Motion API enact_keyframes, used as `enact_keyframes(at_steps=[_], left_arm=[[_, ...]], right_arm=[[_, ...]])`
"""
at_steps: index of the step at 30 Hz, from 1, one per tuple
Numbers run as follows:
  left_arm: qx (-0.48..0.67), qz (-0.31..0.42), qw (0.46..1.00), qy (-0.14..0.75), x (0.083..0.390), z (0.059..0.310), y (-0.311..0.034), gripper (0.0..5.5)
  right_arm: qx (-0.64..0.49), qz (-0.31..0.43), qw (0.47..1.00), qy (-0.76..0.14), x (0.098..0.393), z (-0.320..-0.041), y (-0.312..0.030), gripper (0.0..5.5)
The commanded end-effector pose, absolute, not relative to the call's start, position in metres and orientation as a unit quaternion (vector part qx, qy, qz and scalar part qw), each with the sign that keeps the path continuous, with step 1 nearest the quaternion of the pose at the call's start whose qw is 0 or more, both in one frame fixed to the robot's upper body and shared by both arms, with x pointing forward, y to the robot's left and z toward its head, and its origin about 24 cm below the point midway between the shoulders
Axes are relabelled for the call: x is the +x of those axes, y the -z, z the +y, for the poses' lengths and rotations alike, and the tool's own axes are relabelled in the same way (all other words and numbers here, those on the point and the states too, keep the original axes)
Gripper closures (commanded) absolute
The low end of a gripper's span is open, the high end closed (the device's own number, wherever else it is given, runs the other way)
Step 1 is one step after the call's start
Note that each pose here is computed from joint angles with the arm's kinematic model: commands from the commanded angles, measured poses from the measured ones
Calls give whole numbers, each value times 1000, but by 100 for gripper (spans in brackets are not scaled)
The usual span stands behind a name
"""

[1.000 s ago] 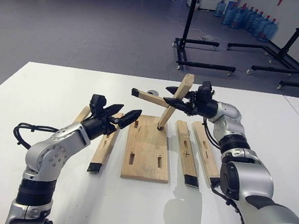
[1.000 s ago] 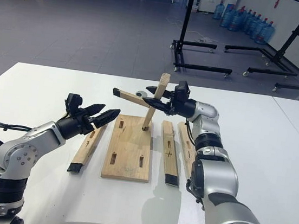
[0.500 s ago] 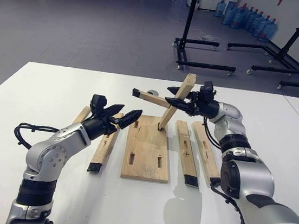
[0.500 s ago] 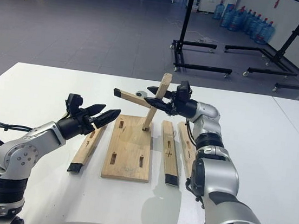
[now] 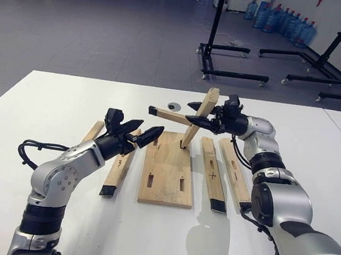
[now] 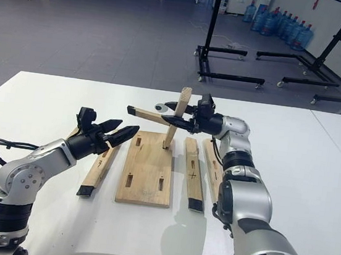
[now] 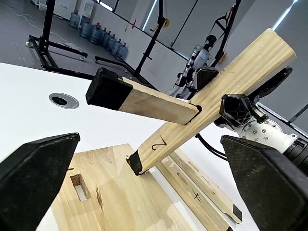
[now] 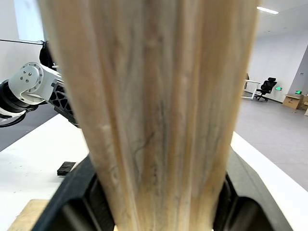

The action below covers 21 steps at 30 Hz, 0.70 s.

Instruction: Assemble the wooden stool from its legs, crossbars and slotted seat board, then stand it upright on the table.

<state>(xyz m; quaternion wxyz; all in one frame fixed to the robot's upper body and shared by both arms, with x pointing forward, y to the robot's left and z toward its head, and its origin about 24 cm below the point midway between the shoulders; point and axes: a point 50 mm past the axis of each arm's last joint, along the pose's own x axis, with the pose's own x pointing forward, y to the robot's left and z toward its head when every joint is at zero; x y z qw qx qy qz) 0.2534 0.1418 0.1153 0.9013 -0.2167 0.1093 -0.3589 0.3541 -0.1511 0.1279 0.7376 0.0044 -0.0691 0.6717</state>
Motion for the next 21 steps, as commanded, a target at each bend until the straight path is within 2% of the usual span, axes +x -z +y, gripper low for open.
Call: enact_keyframes(at_steps=[1,6,11,14,21], left_arm=[[-211,115,902,358,252,141,-114,13],[-213,113,902,359,252,139,-113,13],[-217,113,902,356,251,137,-111,13],[-218,113,901,357,251,136,-111,13],[-218,114,902,355,250,136,-111,13]], right_arm=[[8,48,727,-684,353,-152,-112,344],[24,133,752,-645,358,-157,-103,344],[35,190,774,-603,348,-163,-69,344],[20,192,770,-608,338,-163,-53,344],[-23,189,752,-631,334,-157,-49,344]])
